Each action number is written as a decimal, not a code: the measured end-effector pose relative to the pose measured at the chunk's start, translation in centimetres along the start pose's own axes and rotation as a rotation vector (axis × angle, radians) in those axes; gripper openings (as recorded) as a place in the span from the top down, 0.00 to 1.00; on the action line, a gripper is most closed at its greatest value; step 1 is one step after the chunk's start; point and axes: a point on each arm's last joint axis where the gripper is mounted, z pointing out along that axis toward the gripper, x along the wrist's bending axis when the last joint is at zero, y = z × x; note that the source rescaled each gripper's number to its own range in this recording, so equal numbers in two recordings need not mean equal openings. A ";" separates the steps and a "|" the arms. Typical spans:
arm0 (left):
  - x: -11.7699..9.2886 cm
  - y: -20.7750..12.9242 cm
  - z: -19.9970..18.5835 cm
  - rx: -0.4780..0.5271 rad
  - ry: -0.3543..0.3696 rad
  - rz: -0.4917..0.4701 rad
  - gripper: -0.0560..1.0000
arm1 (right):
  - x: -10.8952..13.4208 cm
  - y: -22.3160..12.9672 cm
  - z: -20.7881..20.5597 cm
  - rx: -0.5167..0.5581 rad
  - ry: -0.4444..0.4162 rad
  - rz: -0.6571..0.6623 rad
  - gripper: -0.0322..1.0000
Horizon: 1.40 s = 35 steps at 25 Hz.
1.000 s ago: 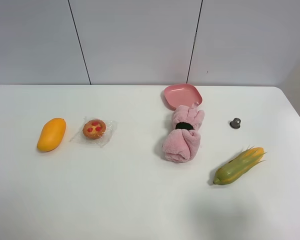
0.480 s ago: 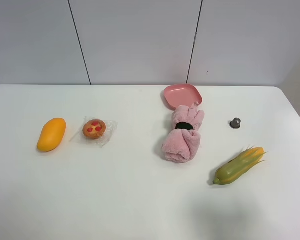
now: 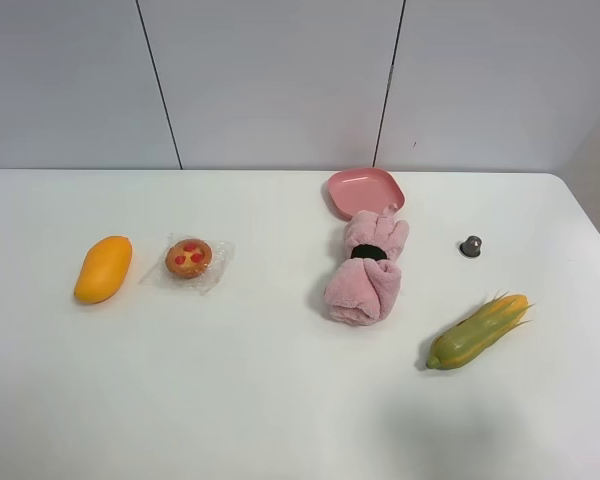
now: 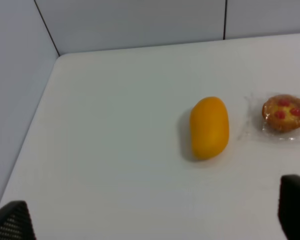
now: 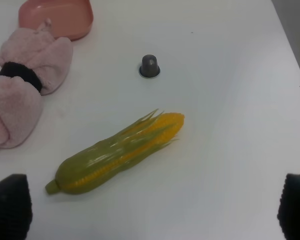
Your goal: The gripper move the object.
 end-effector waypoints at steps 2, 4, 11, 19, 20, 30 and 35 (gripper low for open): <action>-0.1 -0.8 -0.3 -0.023 0.000 -0.004 0.02 | 0.0 0.0 0.0 0.000 0.000 0.000 0.00; -0.1 -1.2 -0.2 -0.025 -0.005 -0.007 0.02 | 0.0 0.0 0.0 0.000 0.000 0.000 0.00; -0.6 -2.5 1.9 0.033 -0.027 -0.010 0.02 | 0.0 0.0 0.0 0.000 0.000 0.000 0.00; -1.0 -3.5 3.6 0.056 -0.059 -0.024 0.02 | 0.0 0.0 0.0 0.001 0.000 0.000 0.00; -1.0 -3.5 3.6 0.056 -0.059 -0.024 0.02 | 0.0 0.0 0.0 0.001 0.000 0.000 0.00; -1.0 -3.5 3.6 0.056 -0.059 -0.024 0.02 | 0.0 0.0 0.0 0.001 0.000 0.000 0.00; -1.0 -3.5 3.6 0.056 -0.059 -0.024 0.02 | 0.0 0.0 0.0 0.001 0.000 0.000 0.00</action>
